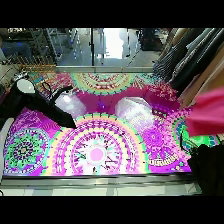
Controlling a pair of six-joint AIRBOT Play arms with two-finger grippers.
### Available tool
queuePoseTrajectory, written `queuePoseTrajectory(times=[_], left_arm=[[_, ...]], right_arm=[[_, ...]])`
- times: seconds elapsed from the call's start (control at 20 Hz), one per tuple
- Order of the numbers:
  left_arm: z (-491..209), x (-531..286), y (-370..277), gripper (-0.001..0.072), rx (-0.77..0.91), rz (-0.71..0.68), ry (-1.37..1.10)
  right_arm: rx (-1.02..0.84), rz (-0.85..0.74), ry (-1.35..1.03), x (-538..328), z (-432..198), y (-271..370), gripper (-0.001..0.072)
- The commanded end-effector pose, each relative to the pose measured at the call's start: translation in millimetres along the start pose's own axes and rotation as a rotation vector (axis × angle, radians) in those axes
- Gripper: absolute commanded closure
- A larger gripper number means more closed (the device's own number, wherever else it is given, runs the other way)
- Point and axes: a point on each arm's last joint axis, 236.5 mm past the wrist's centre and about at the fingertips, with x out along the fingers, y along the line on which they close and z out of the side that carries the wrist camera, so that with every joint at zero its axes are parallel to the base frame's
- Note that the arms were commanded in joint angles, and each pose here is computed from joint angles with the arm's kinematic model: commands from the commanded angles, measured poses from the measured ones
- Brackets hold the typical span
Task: Fold the clothes and pants, and hang the long-sleeved shirts on hangers.
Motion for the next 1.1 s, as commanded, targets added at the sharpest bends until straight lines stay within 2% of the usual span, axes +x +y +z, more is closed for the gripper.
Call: queuePoseTrajectory(times=[0.0,0.1,0.25,0.45,0.5,0.55,0.6,0.75,0.9,0.95,1.0,1.05], left_arm=[[-0.8,-1.4,-1.1,0.0697,0.006,0.001,-0.001],[-0.8,-1.4,-1.1,0.0696,0.006,0.001,-0.001],[-0.6,-1.4,-1.2,0.0697,0.006,0.001,-0.002],[-0.7,-1.4,-1.5,0.0697,0.004,0.001,-0.001],[-0.7,-1.4,-1.5,0.0696,-0.006,0.001,-0.001],[-0.7,-1.3,-1.6,0.0697,-0.018,0.000,-0.001],[-0.8,-1.3,-1.6,0.0696,-0.017,0.000,0.000],[-0.9,-1.4,-1.5,0.0696,-0.017,0.001,0.000],[-0.8,-1.4,-1.3,0.0696,-0.017,0.001,-0.001],[-0.9,-1.4,-0.7,0.0696,-0.018,0.004,0.000],[-2.4,-1.7,7.6,0.0697,-0.041,0.040,0.005],[-10.9,-4.4,31.4,0.0697,-0.112,0.145,0.033]], right_arm=[[0.327,-0.119,-0.043,-36.1,-52.5,-128.5,0.0697],[0.500,-0.175,-0.017,-27.6,-109.8,-188.4,0.0697],[0.692,-0.228,0.109,4.0,-203.1,-244.3,0.0696],[0.729,-0.405,0.182,11.2,-247.5,-284.6,0.0689],[0.723,-0.412,0.162,3.5,-239.0,-284.7,0.0448],[0.705,-0.392,0.131,-4.9,-223.6,-278.6,0.0142],[0.690,-0.338,0.058,-14.2,-194.9,-265.8,0.0072],[0.569,-0.158,-0.082,-50.7,-117.8,-197.5,0.0075],[0.284,-0.190,-0.190,-85.4,-54.3,-136.9,0.0075],[0.189,-0.153,-0.241,-84.0,-30.2,-108.8,0.0079],[0.097,-0.067,-0.261,-71.9,-13.0,-70.2,0.0084],[0.023,0.012,-0.243,-53.5,-6.5,-35.1,0.0097]])
